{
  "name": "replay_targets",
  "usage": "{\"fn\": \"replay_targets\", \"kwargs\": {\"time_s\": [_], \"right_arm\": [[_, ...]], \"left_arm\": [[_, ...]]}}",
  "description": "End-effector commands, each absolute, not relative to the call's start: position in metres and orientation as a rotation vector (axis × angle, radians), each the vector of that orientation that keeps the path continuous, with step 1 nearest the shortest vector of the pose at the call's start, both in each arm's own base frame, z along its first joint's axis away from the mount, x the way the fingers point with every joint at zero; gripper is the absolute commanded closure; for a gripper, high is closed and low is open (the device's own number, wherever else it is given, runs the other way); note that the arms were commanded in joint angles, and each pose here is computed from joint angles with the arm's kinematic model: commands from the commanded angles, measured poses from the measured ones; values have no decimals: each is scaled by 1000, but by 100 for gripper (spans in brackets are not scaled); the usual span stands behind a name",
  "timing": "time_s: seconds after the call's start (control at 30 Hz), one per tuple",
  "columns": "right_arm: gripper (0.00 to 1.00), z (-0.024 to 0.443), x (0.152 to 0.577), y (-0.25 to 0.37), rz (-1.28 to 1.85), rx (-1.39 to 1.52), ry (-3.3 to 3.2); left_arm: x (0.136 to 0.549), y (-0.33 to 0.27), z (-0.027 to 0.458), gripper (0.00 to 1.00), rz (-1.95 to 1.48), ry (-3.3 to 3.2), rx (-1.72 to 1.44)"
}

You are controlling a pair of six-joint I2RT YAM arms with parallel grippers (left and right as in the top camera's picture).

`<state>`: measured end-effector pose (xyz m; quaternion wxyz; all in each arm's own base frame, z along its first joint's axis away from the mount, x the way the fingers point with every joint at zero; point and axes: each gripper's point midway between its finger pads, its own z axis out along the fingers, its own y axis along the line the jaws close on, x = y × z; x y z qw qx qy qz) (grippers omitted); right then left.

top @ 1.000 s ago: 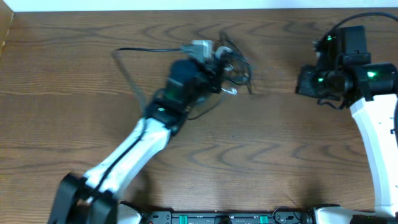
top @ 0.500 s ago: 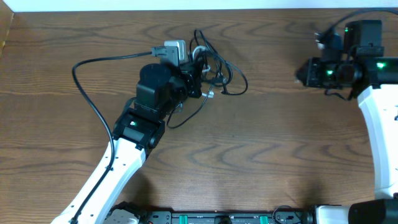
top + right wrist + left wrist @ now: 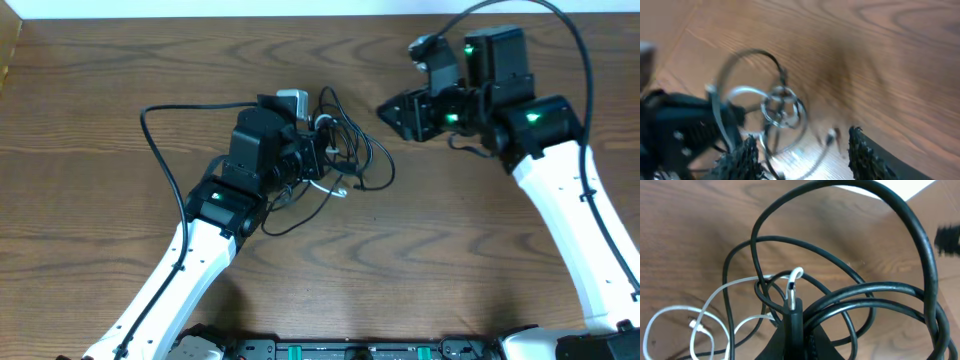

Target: Untangle cables

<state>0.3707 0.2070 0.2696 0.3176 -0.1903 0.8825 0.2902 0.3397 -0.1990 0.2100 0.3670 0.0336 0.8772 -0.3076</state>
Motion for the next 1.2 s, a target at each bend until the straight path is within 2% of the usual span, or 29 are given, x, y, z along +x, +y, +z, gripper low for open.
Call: {"fn": "replay_targets", "kwargs": {"time_s": [0.0, 0.37, 0.57, 0.67, 0.77, 0.83, 0.93, 1.17], "right_arm": [[43, 268, 374, 223, 795, -473, 2332], [40, 265, 376, 262, 943, -463, 2314], [45, 247, 373, 271, 965, -459, 2376], [51, 234, 371, 280, 983, -457, 2414], [62, 224, 371, 288, 997, -455, 2439], [73, 221, 372, 289, 1001, -444, 2448], [99, 221, 376, 286, 990, -419, 2449], [99, 228, 398, 241, 925, -264, 2449]], "left_arm": [[331, -209, 216, 92, -864, 2265, 151], [324, -206, 205, 92, -840, 2313, 177], [324, -206, 205, 92, -840, 2314, 177], [324, -206, 204, 92, -836, 2316, 184], [324, -206, 203, 93, -834, 2320, 184], [324, -205, 203, 92, -829, 2322, 180], [327, -201, 201, 92, -792, 2322, 161], [348, -170, 198, 92, -560, 2292, 47]]}}
